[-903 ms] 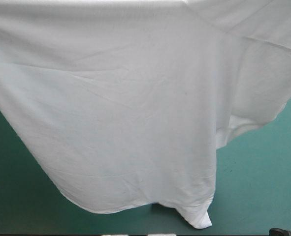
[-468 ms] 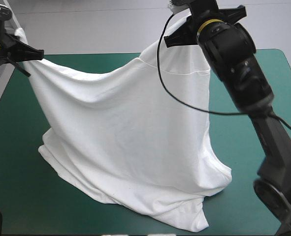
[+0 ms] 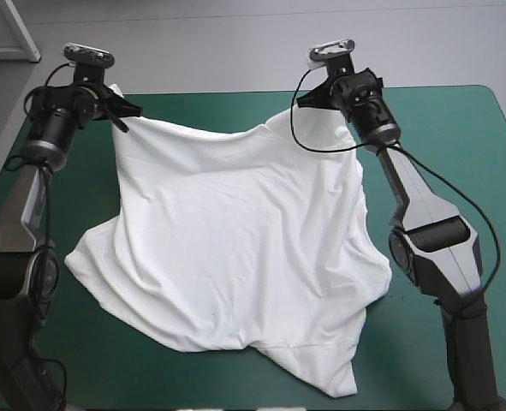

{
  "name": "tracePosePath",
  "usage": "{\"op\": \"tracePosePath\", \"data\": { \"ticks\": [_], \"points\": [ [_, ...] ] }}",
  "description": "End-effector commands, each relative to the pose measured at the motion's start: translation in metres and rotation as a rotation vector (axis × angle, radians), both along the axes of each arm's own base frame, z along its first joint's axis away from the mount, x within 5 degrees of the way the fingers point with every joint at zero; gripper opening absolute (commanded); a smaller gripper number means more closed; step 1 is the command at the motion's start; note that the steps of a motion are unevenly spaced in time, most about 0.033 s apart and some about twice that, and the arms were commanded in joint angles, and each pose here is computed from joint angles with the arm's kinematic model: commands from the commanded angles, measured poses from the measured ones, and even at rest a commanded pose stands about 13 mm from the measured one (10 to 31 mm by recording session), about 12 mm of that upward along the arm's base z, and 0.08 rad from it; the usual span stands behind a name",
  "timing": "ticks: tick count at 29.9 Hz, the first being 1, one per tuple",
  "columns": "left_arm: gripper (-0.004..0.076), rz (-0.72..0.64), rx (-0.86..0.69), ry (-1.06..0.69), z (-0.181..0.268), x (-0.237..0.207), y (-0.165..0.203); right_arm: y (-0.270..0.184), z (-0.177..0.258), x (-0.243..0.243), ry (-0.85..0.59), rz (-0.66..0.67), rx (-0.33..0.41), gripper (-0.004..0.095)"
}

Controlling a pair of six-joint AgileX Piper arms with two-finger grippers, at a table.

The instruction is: Fold the cloth

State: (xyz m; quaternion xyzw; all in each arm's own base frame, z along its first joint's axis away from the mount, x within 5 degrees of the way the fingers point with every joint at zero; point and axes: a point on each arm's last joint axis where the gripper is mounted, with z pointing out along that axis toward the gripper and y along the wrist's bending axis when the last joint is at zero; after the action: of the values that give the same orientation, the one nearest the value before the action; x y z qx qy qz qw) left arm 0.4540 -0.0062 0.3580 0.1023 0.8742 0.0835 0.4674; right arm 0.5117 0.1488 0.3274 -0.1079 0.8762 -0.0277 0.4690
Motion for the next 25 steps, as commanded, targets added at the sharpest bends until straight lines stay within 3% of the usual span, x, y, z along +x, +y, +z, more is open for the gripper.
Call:
{"op": "tracePosePath", "data": {
  "ticks": [1, 3, 5, 8, 10, 11, 13, 18, 22, 25],
  "points": [
    [-0.0008, -0.015, -0.027, -0.160, 0.006, 0.016, -0.003, -0.002, 0.041, -0.003, -0.197, 0.018, 0.064, -0.0018],
    [0.0002, -0.010, -0.047, -0.154, -0.012, 0.028, -0.004, 0.000, 0.041, -0.001, -0.212, 0.012, 0.102, 0.0000],
    [0.0074, 0.006, -0.074, -0.139, -0.028, 0.037, -0.004, -0.003, 0.042, 0.001, -0.222, 0.023, 0.142, 0.0106],
    [0.0292, 0.019, -0.098, -0.124, -0.038, 0.041, -0.004, -0.011, 0.046, 0.000, -0.191, 0.025, 0.216, 0.0520],
    [0.0477, 0.022, -0.087, -0.108, -0.036, 0.039, -0.004, -0.018, 0.049, -0.004, -0.148, 0.003, 0.211, 0.0829],
    [0.0536, 0.024, -0.074, -0.094, -0.033, 0.036, -0.003, -0.020, 0.051, -0.008, -0.123, -0.004, 0.203, 0.0922],
    [0.0619, 0.044, -0.048, -0.069, -0.017, 0.028, 0.000, -0.026, 0.063, -0.020, -0.093, -0.028, 0.166, 0.0933],
    [0.0617, 0.098, -0.020, -0.011, 0.042, -0.009, 0.006, -0.041, 0.114, -0.065, -0.044, -0.065, 0.157, 0.0891],
    [0.0617, 0.143, -0.027, 0.084, 0.079, -0.052, 0.010, -0.056, 0.144, -0.108, 0.036, -0.092, 0.104, 0.0852],
    [0.0606, 0.173, -0.025, 0.204, 0.088, -0.080, 0.012, -0.057, 0.157, -0.132, 0.048, -0.049, 0.139, 0.0821]
  ]
}}
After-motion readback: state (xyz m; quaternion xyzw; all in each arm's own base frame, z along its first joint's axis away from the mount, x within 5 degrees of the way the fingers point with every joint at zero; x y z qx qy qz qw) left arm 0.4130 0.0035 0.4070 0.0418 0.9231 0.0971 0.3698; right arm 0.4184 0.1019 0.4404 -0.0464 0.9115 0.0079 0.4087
